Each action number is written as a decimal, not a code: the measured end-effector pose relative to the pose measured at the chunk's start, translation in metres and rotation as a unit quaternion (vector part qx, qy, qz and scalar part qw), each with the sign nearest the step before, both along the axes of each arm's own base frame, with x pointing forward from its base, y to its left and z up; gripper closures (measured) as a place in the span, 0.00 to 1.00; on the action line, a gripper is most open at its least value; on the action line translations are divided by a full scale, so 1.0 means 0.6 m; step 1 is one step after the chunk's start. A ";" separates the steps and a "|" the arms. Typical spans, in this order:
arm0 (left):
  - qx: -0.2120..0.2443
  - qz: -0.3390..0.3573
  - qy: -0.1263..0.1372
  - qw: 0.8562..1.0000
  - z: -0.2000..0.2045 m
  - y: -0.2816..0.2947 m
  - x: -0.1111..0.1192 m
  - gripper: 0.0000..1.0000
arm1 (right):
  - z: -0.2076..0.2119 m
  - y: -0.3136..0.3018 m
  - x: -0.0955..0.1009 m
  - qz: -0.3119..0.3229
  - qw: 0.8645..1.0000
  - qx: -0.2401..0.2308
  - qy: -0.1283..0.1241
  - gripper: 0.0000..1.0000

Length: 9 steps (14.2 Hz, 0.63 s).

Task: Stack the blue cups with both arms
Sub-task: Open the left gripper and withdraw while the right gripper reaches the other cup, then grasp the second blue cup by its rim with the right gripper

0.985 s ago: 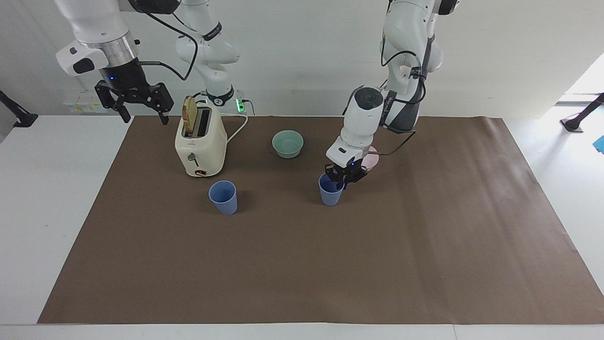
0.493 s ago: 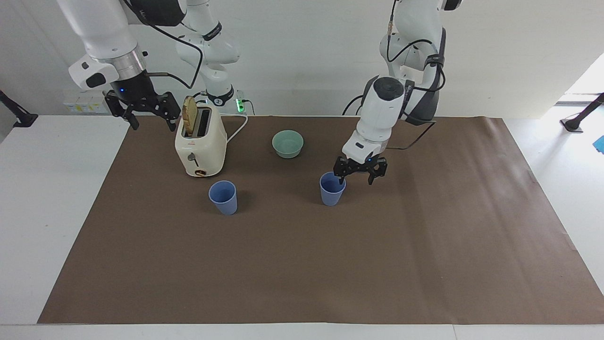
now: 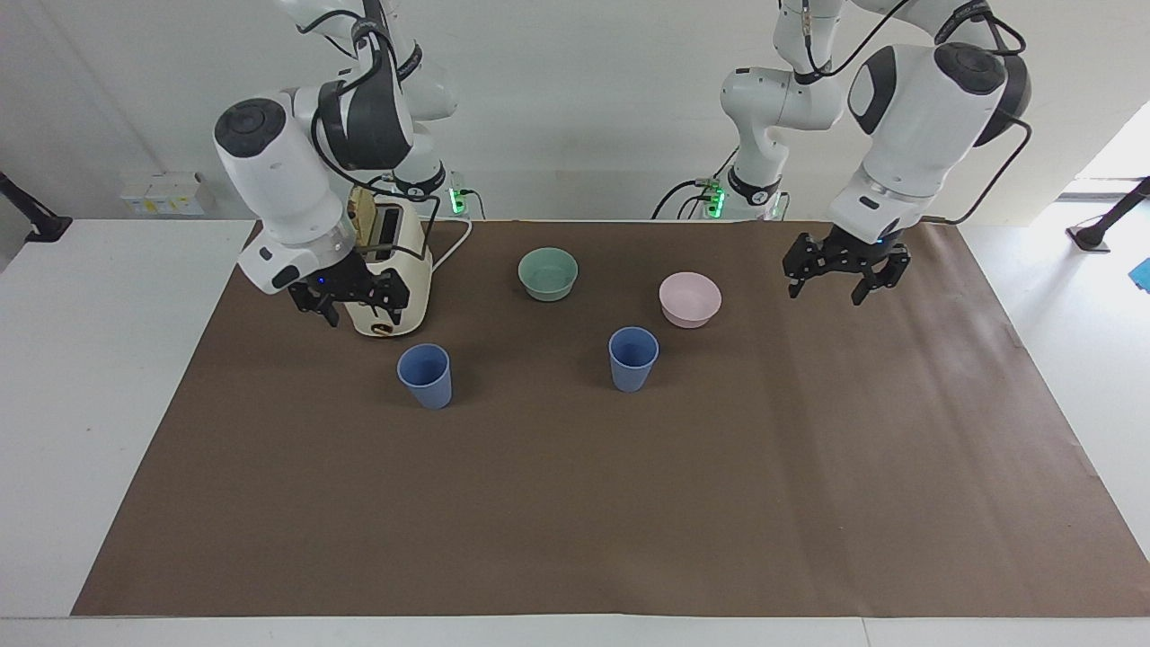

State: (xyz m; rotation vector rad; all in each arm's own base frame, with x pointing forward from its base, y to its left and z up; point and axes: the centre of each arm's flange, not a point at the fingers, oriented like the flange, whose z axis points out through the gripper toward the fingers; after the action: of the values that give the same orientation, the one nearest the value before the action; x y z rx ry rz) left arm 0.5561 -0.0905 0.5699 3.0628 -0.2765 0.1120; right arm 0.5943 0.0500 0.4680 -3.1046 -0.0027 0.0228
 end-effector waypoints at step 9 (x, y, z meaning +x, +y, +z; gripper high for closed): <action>0.005 0.021 0.020 1.000 0.103 0.141 -0.009 0.00 | -0.156 0.025 -0.003 0.007 1.000 0.000 0.019 0.00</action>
State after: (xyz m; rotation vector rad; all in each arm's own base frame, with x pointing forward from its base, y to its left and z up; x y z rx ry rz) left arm 0.5508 -0.0062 0.6316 3.0782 -0.2104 0.0504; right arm 0.5924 0.0648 0.3745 -3.1045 -0.0239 0.0825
